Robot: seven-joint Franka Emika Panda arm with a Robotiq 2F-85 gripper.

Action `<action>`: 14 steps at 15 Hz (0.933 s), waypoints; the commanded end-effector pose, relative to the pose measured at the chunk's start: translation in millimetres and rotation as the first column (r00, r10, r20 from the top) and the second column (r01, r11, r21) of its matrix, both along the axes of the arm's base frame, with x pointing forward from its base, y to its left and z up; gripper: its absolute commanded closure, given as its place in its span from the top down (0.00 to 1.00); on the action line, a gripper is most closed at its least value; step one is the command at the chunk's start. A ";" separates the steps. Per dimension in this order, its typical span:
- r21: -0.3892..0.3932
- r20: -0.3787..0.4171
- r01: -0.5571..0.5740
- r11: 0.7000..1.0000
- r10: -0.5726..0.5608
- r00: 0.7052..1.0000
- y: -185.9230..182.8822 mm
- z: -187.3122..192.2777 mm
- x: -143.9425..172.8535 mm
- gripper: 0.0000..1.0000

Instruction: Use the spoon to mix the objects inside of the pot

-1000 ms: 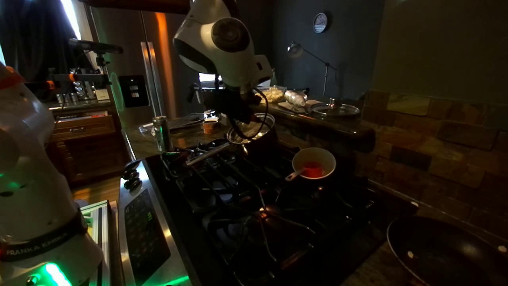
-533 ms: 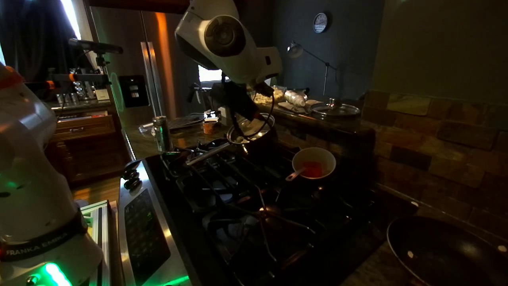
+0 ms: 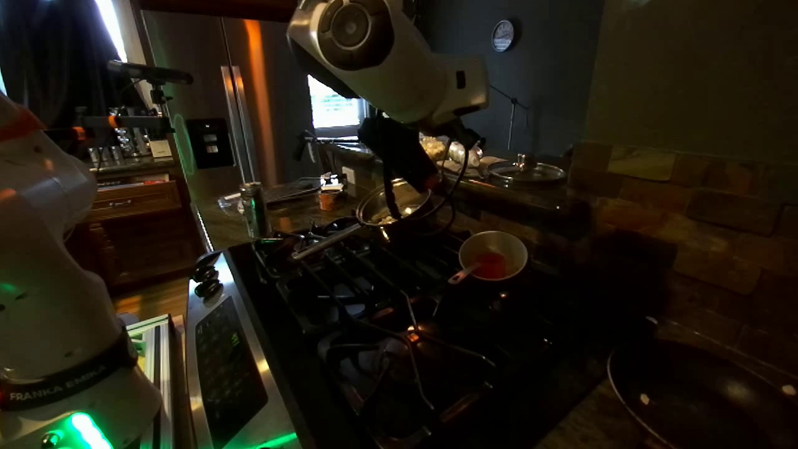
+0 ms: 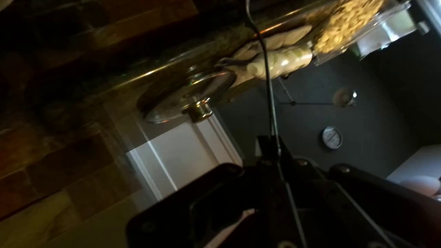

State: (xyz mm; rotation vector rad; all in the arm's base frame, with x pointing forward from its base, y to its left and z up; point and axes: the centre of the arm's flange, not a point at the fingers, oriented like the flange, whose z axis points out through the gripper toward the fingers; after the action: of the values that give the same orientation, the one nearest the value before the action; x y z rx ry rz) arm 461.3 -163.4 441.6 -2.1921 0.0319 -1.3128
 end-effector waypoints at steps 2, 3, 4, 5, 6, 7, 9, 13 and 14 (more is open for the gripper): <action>0.071 -0.010 0.245 0.967 -0.245 0.969 -45.1 -18.0 16.4 0.01; 0.072 -0.018 0.279 0.957 -0.279 0.960 -55.5 -21.8 16.6 0.01; 0.058 -0.039 0.306 0.950 -0.304 0.952 -70.2 -25.2 15.6 0.01; 0.047 -0.042 0.340 0.939 -0.338 0.940 -81.0 -29.6 16.1 0.01; 0.037 -0.056 0.372 0.927 -0.370 0.927 -95.8 -32.5 14.3 0.01; 0.024 -0.066 0.398 0.917 -0.396 0.916 -107.0 -35.8 13.6 0.01; 0.014 -0.103 0.434 0.901 -0.430 0.897 -128.8 -39.8 10.8 0.01; 0.145 -0.217 0.416 0.898 -0.381 0.899 -146.5 -47.7 15.0 0.01; 0.179 -0.240 0.411 0.894 -0.365 0.899 -147.0 -50.4 15.9 0.01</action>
State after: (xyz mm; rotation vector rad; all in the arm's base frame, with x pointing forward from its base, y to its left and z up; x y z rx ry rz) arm 469.6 -296.7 400.5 -2.2170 0.6536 -1.3239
